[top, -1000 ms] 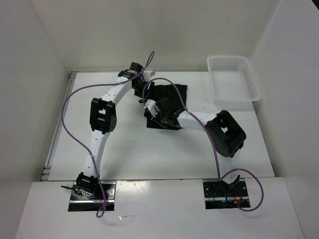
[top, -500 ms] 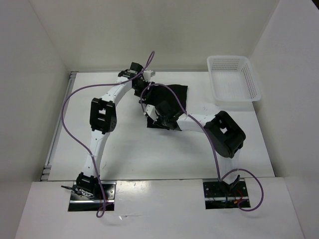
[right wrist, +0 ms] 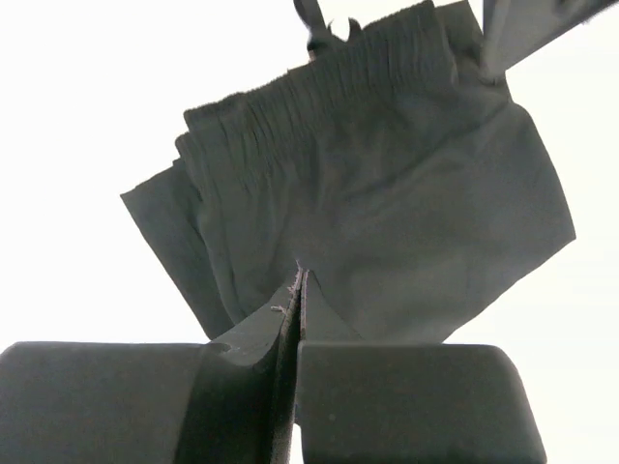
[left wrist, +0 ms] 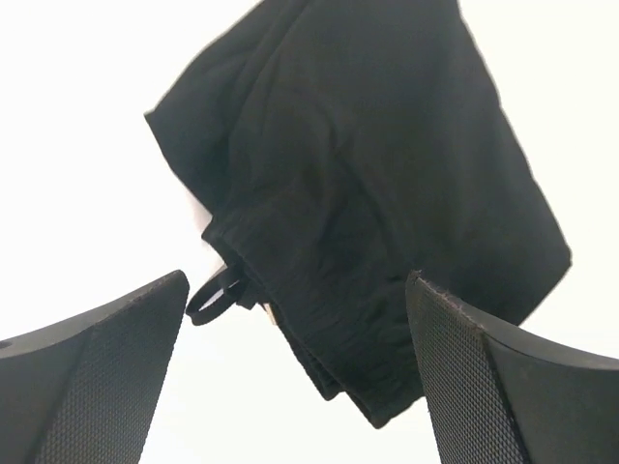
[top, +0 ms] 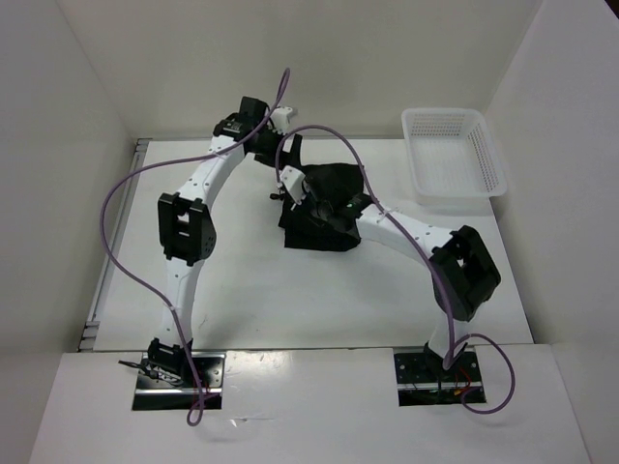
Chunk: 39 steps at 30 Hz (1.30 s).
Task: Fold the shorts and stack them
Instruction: Fold the shorts
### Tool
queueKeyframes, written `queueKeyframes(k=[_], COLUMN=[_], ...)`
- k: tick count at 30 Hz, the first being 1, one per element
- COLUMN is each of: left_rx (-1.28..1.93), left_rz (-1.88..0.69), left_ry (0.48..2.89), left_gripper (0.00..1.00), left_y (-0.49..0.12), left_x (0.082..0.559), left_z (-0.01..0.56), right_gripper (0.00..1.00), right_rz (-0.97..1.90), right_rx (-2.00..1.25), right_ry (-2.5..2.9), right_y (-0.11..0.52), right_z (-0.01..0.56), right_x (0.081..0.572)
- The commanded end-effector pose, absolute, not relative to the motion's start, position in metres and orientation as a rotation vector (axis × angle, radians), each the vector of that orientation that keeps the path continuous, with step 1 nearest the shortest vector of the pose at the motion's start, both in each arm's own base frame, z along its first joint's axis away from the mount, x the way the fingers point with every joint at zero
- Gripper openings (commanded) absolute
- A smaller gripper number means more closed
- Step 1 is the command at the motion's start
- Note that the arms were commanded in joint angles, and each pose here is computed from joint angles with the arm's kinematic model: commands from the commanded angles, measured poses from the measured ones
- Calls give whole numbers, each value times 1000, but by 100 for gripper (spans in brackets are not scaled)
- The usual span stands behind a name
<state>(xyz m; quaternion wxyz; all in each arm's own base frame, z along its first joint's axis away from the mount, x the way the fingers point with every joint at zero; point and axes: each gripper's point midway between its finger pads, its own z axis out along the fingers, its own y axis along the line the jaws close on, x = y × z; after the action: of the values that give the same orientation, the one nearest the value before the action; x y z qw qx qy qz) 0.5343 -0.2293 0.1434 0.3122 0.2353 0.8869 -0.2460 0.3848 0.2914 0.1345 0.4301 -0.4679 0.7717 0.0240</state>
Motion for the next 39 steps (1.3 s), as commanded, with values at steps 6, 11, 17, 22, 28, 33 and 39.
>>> queueKeyframes(k=[6, 11, 17, 22, 28, 33, 39], left_rx=[621, 588, 538, 515, 449, 295, 75], left_rz=[-637, -605, -601, -591, -502, -322, -222], left_ry=[2273, 2295, 2332, 2335, 2302, 2266, 2301], left_gripper=[100, 100, 100, 100, 100, 100, 100], left_y=[-226, -212, -188, -177, -147, -77, 23], left_x=[536, 539, 541, 543, 548, 546, 519], left_z=[171, 167, 155, 156, 183, 214, 204], right_gripper=[0, 0, 0, 0, 25, 54, 61], right_rz=[225, 282, 323, 282, -117, -311, -416], right_rx=[-1105, -1140, -1228, -1205, -784, -528, -452], right_ry=[1913, 1938, 1985, 1967, 1681, 1518, 1638], right_y=[337, 352, 357, 358, 321, 206, 73], right_z=[136, 115, 87, 91, 258, 399, 369], right_x=[408, 412, 381, 387, 460, 465, 448])
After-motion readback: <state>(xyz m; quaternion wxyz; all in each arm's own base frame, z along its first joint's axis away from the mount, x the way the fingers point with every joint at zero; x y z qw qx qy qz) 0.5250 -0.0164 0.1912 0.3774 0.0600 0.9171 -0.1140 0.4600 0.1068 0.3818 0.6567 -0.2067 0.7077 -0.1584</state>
